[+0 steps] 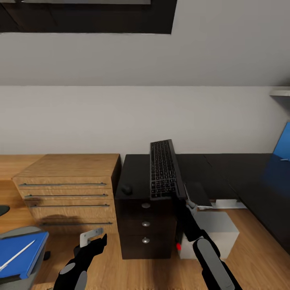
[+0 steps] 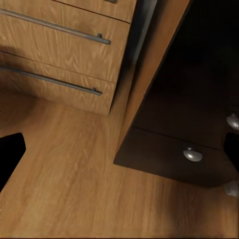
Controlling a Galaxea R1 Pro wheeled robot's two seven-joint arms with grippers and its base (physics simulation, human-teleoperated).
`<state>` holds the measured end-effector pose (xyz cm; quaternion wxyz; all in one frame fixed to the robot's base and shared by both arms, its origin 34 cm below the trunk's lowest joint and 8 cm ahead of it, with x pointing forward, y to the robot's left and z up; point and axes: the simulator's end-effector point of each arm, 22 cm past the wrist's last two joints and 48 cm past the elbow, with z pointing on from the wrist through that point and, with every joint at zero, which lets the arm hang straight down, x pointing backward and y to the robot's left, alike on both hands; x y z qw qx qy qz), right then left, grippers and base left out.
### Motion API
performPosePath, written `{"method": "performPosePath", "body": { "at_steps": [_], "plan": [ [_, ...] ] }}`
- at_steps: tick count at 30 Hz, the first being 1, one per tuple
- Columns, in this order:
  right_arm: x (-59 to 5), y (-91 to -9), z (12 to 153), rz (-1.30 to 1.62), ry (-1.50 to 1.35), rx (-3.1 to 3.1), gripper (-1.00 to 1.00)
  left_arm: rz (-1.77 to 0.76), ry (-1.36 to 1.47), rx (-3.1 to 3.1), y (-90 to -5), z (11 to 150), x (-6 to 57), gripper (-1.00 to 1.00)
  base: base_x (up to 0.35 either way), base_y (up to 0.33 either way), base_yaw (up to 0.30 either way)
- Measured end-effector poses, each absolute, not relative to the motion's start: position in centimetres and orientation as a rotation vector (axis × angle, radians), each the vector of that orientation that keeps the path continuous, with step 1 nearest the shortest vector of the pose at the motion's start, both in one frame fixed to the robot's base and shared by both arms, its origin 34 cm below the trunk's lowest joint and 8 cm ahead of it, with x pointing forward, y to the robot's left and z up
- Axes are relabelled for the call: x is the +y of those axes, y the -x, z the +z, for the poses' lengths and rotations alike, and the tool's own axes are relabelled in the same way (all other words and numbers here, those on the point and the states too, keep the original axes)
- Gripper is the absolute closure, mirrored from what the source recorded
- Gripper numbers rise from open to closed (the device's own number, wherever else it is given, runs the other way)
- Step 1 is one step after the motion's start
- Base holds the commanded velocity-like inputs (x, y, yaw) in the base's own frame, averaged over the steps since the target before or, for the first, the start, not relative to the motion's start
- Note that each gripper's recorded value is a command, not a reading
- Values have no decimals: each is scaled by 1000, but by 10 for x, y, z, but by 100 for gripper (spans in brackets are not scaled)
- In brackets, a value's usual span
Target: In the bedroom, organize the workspace by keeping the computer under the desk, ensuring the monitor is on the desk, placing the keyboard on the desk next to the monitor, placing the mouse on the desk next to the keyboard, moving the folder from the swivel chair onto the desk next to the mouse, stacking the notebook on top of the folder with the pen on top of the notebook, and positioning the swivel chair next to the desk.
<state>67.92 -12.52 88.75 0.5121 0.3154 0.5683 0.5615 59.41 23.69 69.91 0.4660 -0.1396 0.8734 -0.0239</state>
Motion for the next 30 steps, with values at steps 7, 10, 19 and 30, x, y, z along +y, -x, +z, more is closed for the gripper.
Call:
{"method": "performPosePath", "body": {
  "at_steps": [7, 10, 19, 30],
  "plan": [
    [-136, -676, 902, 1332, -732, 1370, 100, -59, 343, 2144, -595, 712, 237, -100, -330, -127, 0],
    [-139, -676, 909, 1348, -757, 1354, 100, -56, 342, 2145, -596, 717, 237, -100, -333, -160, 0],
    [-141, -678, 925, 1371, -789, 1340, 100, -54, 342, 2145, -597, 733, 238, -100, -333, -159, 0],
    [-142, -680, 942, 1369, -794, 1344, 100, -63, 329, 2148, -598, 753, 232, -100, -299, -228, 0]
  ]
}}
